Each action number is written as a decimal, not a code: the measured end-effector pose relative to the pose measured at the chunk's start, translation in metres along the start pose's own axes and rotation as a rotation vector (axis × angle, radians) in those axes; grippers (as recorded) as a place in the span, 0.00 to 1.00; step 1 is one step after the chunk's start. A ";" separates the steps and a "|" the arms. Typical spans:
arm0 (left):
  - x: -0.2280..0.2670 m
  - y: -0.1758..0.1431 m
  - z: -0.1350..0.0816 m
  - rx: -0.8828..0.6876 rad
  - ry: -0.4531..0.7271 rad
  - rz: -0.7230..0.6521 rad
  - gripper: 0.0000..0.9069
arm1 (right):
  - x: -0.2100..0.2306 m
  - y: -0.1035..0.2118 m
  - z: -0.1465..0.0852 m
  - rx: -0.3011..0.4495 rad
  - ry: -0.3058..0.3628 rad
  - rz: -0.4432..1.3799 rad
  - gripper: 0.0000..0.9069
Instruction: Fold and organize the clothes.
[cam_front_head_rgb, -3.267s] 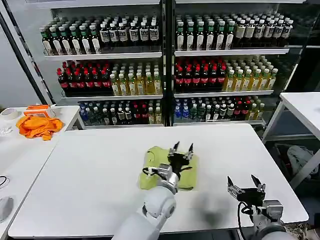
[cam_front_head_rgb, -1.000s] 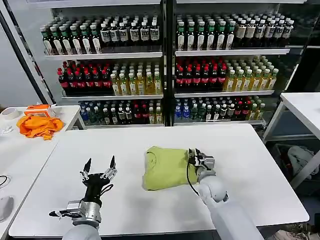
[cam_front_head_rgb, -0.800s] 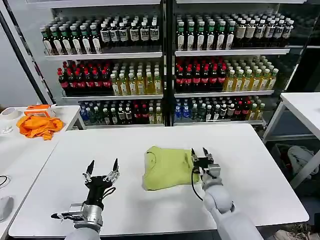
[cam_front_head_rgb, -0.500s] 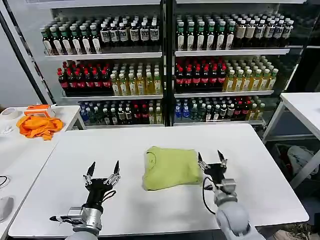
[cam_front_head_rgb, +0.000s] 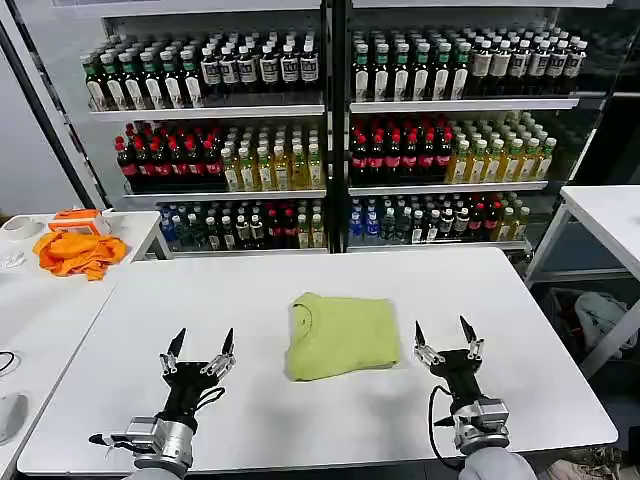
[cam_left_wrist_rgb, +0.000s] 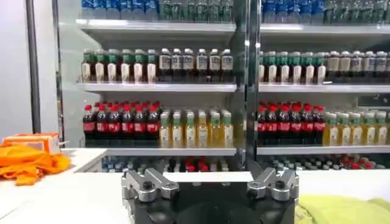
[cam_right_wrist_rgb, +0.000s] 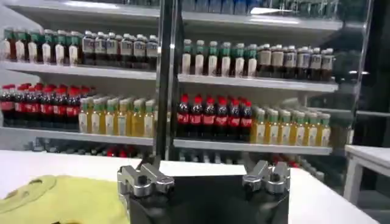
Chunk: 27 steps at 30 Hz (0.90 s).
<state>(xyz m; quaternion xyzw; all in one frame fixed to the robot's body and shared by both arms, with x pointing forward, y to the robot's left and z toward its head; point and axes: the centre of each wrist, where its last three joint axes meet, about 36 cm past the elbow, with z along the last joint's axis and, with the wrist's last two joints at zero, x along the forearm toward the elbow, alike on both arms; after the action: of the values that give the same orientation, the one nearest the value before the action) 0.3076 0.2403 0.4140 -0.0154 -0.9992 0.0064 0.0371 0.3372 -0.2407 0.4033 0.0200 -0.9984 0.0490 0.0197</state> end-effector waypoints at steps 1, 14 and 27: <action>0.001 0.000 0.000 0.000 0.001 0.003 1.00 | 0.003 0.000 -0.001 0.001 -0.004 0.002 1.00; -0.001 -0.001 -0.004 -0.009 -0.002 0.039 1.00 | 0.027 -0.006 -0.012 0.042 -0.024 0.021 1.00; -0.003 0.007 -0.001 -0.031 0.013 0.047 1.00 | 0.032 -0.008 -0.017 0.058 -0.030 0.021 1.00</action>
<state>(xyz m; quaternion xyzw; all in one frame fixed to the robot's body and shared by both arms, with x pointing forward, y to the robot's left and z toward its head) 0.3111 0.2470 0.4145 -0.0396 -0.9983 -0.0082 0.0430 0.3062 -0.2477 0.4227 0.0108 -0.9969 0.0780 0.0035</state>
